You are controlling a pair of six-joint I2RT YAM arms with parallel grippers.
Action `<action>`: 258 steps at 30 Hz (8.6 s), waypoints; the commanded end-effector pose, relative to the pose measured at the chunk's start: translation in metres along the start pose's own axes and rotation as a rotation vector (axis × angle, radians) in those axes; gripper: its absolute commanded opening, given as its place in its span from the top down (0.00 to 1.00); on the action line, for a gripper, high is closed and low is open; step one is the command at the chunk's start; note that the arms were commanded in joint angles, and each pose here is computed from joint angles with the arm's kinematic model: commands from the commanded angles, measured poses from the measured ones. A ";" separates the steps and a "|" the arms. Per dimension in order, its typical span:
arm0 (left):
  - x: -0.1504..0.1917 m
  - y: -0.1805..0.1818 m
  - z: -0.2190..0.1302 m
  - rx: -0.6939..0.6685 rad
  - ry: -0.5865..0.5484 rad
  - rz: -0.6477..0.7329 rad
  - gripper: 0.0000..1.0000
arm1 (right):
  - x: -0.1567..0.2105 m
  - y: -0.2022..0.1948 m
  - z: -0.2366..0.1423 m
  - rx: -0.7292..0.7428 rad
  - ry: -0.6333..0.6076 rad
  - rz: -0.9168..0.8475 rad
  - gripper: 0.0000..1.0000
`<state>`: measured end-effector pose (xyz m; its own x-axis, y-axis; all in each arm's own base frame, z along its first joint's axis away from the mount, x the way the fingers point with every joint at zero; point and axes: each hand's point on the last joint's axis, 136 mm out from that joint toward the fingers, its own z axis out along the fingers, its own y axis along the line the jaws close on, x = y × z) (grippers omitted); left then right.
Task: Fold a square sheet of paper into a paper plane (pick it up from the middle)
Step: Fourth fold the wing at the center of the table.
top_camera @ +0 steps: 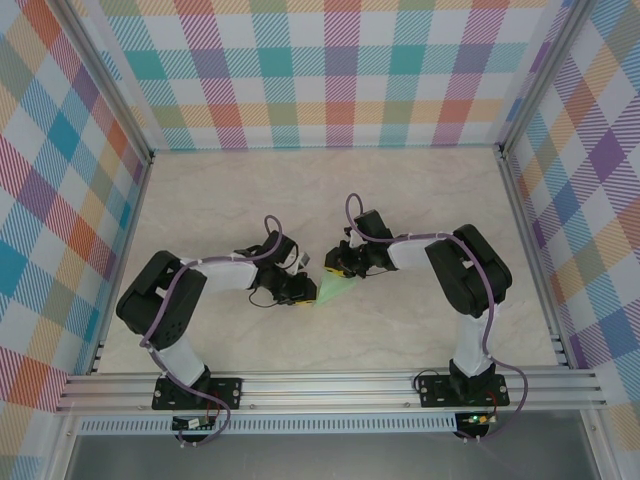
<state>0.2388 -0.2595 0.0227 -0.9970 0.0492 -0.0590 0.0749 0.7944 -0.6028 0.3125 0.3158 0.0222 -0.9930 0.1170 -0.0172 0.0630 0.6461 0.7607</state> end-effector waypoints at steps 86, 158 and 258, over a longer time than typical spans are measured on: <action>-0.012 -0.020 0.028 0.164 0.041 -0.101 0.88 | 0.027 -0.065 0.017 0.168 0.071 0.106 0.78; -0.008 0.004 0.039 0.044 0.013 -0.096 0.93 | 0.022 0.009 -0.010 0.018 0.015 -0.005 0.90; 0.015 0.030 0.052 -0.031 0.101 -0.097 0.98 | -0.089 -0.067 -0.055 0.136 -0.199 0.138 0.84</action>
<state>0.2669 -0.2989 0.0164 -0.9957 0.0264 -0.0890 0.0823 0.6949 -0.7144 0.3779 0.2395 0.0197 -0.9495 0.3116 -0.0367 0.1983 0.6866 0.6994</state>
